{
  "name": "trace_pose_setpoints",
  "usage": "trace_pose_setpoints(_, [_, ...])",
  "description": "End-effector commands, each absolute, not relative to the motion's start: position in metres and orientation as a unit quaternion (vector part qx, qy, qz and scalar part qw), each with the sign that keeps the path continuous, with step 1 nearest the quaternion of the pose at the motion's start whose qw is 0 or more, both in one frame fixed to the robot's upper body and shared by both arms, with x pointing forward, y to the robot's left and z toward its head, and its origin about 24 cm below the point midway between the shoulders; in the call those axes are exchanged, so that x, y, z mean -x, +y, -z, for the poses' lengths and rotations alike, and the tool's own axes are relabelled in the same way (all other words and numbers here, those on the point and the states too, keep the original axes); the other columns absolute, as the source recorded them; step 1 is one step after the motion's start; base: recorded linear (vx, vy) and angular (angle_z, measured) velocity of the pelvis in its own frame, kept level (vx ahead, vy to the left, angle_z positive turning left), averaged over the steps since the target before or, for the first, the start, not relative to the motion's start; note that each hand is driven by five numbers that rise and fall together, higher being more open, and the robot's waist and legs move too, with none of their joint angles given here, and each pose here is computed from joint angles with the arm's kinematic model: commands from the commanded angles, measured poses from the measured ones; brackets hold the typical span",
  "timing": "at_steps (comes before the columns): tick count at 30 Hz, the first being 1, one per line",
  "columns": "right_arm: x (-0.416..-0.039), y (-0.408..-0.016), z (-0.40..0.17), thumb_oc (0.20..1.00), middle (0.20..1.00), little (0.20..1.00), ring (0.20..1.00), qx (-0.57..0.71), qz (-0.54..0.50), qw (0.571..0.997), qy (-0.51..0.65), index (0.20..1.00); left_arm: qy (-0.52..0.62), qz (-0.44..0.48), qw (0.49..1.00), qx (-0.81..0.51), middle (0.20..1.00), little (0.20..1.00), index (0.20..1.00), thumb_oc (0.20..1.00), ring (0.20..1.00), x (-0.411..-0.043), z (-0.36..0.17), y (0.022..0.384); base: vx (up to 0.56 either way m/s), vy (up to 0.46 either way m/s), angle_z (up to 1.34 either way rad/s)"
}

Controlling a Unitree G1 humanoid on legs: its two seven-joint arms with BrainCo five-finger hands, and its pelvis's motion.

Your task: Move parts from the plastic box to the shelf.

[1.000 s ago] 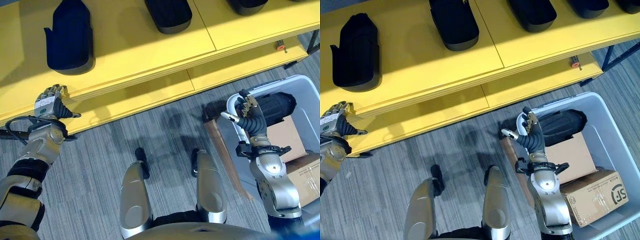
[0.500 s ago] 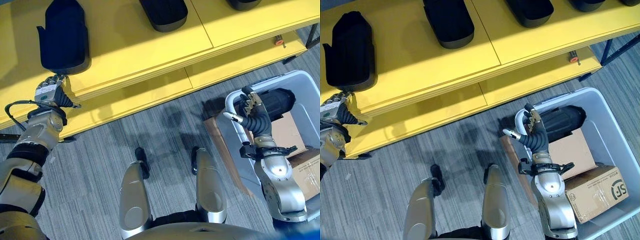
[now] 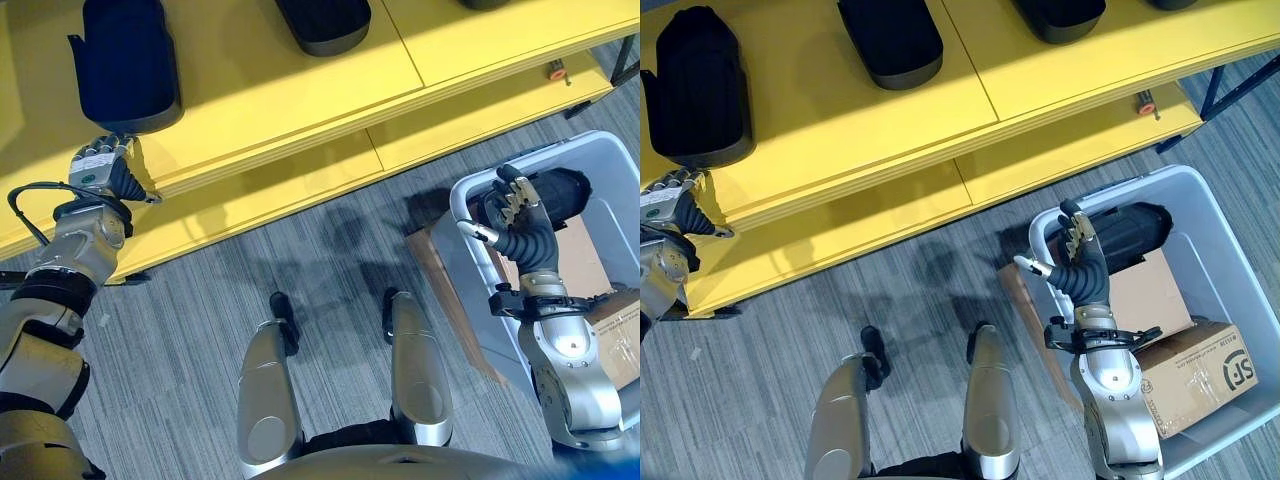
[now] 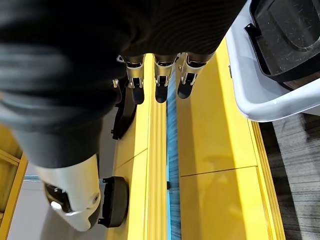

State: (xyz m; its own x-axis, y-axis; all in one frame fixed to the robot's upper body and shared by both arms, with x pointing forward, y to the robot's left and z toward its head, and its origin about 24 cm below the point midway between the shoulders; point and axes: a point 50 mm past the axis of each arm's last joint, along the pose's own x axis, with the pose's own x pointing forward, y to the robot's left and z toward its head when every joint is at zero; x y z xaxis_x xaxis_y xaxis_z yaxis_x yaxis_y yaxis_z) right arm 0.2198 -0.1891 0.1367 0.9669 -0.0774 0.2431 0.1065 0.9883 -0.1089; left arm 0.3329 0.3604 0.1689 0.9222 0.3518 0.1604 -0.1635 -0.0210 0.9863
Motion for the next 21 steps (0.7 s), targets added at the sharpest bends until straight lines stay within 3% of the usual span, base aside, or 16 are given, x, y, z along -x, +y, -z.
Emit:
trace_pose_setpoints(1, [-0.220, -0.197, -0.162, 1.000, 1.000, 1.000, 1.000, 0.067, 0.073, 0.975, -0.200, 1.000, 0.025, -0.209, 0.690, -0.693, 1.000, 1.000, 1.000, 1.000, 1.000, -0.332, -0.204, 0.364, 0.00, 0.000, 0.00])
trace_pose_setpoints(21, [-0.217, -0.212, -0.158, 1.000, 1.000, 1.000, 1.000, 0.076, 0.112, 0.971, -0.199, 1.000, -0.048, -0.183, 0.691, -0.698, 1.000, 1.000, 1.000, 1.000, 1.000, -0.353, -0.224, 0.325, 0.00, -0.001, 0.01])
